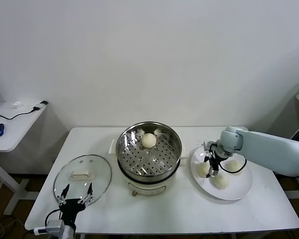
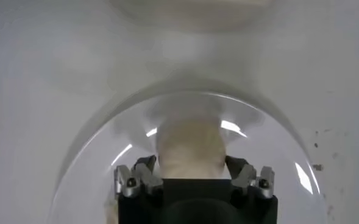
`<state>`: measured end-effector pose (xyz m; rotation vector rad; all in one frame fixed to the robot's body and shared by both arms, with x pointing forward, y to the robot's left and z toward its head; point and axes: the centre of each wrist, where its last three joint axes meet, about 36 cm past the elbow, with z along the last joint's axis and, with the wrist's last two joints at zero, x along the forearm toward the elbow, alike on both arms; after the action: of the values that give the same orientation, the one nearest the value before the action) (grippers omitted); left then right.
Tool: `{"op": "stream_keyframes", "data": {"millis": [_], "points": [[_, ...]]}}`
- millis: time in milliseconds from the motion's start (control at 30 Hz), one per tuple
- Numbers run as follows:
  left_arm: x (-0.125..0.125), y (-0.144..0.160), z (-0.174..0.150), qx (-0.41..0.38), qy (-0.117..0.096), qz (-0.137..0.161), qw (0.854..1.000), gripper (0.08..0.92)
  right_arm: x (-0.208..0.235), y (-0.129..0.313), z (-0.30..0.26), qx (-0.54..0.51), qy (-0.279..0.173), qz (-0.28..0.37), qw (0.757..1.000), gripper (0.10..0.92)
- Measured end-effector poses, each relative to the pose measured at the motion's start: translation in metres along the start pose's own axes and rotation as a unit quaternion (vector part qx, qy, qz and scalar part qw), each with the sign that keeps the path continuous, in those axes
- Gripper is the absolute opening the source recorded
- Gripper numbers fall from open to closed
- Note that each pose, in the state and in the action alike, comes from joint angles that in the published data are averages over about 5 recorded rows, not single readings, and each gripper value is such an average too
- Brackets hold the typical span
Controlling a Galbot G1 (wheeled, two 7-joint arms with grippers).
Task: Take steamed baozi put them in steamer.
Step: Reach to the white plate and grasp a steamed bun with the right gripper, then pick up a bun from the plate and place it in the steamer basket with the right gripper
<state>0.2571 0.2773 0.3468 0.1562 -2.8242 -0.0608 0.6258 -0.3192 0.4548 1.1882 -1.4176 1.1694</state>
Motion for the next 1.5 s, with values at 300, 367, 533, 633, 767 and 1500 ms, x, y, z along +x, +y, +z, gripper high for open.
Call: {"op": "stream_keyframes", "data": {"millis": [300,367,533,633,767,1500], "points": [[0.003,-0.001,-0.004,-0.002,-0.004,0.002,1.000,0.823,0.065,-0.020,0.012,0.008,-0.015,0.012,1.000,0.602],[0.004,-0.002,-0.006,-0.002,-0.005,0.005,1.000,0.823,0.092,-0.029,0.011,0.010,-0.019,0.021,1.000,0.602],[0.004,-0.003,-0.009,-0.003,-0.008,0.011,1.000,0.823,0.171,-0.047,-0.008,0.014,-0.049,0.059,0.997,0.602],[0.004,-0.004,-0.010,-0.004,-0.010,0.013,1.000,0.823,0.210,-0.048,-0.034,0.019,-0.080,0.076,0.994,0.602],[0.004,-0.007,-0.012,-0.002,-0.012,0.014,1.000,0.823,0.238,-0.035,-0.082,0.031,-0.122,0.079,0.989,0.605],[0.009,-0.010,-0.017,0.000,-0.017,0.009,1.000,0.823,0.160,0.014,-0.285,0.076,-0.110,0.038,0.990,0.602]]}}
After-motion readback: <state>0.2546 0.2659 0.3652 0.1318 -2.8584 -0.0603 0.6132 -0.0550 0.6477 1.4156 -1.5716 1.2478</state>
